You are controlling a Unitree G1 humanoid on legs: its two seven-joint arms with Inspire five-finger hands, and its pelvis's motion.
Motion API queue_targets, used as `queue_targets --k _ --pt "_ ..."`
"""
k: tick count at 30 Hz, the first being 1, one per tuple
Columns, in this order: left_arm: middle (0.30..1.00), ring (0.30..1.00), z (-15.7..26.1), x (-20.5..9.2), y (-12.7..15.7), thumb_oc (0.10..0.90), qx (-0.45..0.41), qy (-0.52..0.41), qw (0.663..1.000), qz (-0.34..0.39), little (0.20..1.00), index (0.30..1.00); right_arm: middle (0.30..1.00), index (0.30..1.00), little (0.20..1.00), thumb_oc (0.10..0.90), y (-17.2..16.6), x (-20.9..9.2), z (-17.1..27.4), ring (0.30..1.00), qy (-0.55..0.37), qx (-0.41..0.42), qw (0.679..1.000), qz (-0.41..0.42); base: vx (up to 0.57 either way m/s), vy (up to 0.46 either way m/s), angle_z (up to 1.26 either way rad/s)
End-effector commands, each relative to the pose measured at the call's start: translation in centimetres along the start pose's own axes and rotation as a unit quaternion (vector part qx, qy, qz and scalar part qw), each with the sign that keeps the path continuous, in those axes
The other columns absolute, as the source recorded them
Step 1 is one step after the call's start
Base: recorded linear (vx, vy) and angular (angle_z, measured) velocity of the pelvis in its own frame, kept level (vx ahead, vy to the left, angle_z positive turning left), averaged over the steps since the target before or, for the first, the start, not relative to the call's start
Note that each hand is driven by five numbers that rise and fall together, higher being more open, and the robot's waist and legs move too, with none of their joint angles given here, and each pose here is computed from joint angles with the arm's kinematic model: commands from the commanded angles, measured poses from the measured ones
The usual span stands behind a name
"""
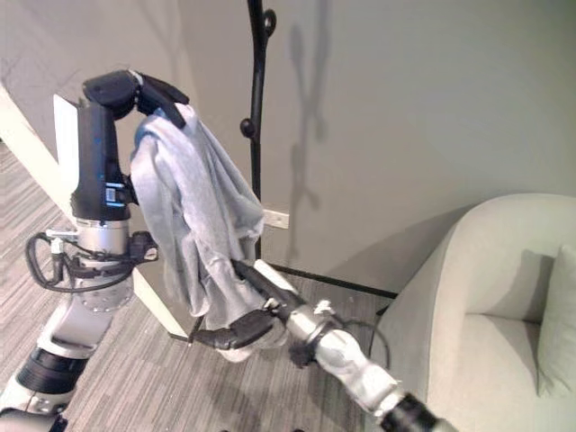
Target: Hang the clothes on the sofa on the clothes rack.
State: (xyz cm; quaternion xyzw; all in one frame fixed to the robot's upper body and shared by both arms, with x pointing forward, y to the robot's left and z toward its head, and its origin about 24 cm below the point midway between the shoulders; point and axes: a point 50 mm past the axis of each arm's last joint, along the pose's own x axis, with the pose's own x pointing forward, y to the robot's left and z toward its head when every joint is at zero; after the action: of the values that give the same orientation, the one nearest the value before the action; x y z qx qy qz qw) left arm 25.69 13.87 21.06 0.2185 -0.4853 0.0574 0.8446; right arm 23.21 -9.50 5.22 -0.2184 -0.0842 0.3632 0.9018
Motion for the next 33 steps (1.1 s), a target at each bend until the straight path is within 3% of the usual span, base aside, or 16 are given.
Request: queue_targets --k 1,6,7,8,15,17,20,23,27,31,33 --pt "0.3 0.3 2.4 4.1 0.4 0.4 -0.042 -0.101 0.991 0.074 0.3 0.3 0.9 0.9 0.9 0.8 -0.7 2.5 2.4 0.9 -0.075 -0.059 0.995 -0.022 -0.02 -0.034 0.16" --pt "0.3 0.3 2.8 4.2 -0.1 0.4 -0.065 -0.1 0.989 0.086 0.3 0.3 0.9 0.9 0.9 0.8 1.9 4.3 0.2 0.9 -0.025 -0.059 0.998 -0.005 -0.02 -0.047 0.09" --pt "0.3 0.3 2.9 4.2 -0.2 0.4 -0.069 -0.1 0.989 0.087 0.3 0.3 0.742 0.742 0.742 0.695 2.6 4.7 -0.5 0.742 -0.009 -0.06 0.998 -0.002 -0.02 -0.047 0.14" --pt "0.3 0.3 3.0 4.3 -0.4 0.4 -0.076 -0.099 0.988 0.089 0.3 0.3 0.3 0.3 0.3 0.4 3.2 5.0 -1.0 0.3 0.006 -0.048 0.999 -0.003 -0.02 -0.041 0.13" --pt "0.3 0.3 3.4 4.7 -0.9 0.4 -0.092 -0.099 0.986 0.096 0.3 0.3 0.3 0.3 0.3 0.4 5.6 5.8 -3.3 0.3 0.072 0.03 0.997 -0.014 -0.02 -0.012 0.08" --pt "0.3 0.3 3.3 4.8 -0.9 0.4 -0.087 -0.096 0.986 0.101 0.3 0.3 0.3 0.3 0.3 0.4 6.1 5.1 -4.0 0.3 0.092 0.092 0.991 -0.028 -0.03 0.029 0.15" --pt "0.3 0.3 3.1 4.5 -0.8 0.4 -0.089 -0.09 0.987 0.099 0.3 0.3 0.3 0.3 0.3 0.4 5.3 3.5 -5.2 0.3 0.106 0.242 0.961 -0.083 -0.02 0.048 0.05" --pt "0.3 0.3 3.0 4.6 -1.0 0.4 -0.096 -0.087 0.987 0.098 0.3 0.3 0.3 0.3 0.3 0.4 4.4 2.8 -5.2 0.3 0.073 0.386 0.91 -0.133 0.0 0.023 0.0" --pt "0.3 0.3 2.8 4.6 -1.1 0.4 -0.093 -0.082 0.988 0.092 0.3 0.3 0.3 0.3 0.3 0.4 3.9 2.3 -4.4 0.3 0.014 0.505 0.849 -0.153 0.0 0.011 -0.02" --pt "0.3 0.3 2.2 4.3 -0.8 0.4 -0.083 -0.07 0.99 0.087 0.3 0.3 0.3 0.3 0.3 0.4 3.0 0.9 -4.3 0.3 -0.013 0.533 0.825 -0.187 0.0 0.0 0.0" --pt "0.3 0.3 1.7 4.0 -0.1 0.4 -0.07 -0.063 0.992 0.088 0.3 0.3 0.3 0.3 0.3 0.4 2.0 -0.7 -4.6 0.3 0.006 0.468 0.857 -0.215 0.0 0.0 0.0"
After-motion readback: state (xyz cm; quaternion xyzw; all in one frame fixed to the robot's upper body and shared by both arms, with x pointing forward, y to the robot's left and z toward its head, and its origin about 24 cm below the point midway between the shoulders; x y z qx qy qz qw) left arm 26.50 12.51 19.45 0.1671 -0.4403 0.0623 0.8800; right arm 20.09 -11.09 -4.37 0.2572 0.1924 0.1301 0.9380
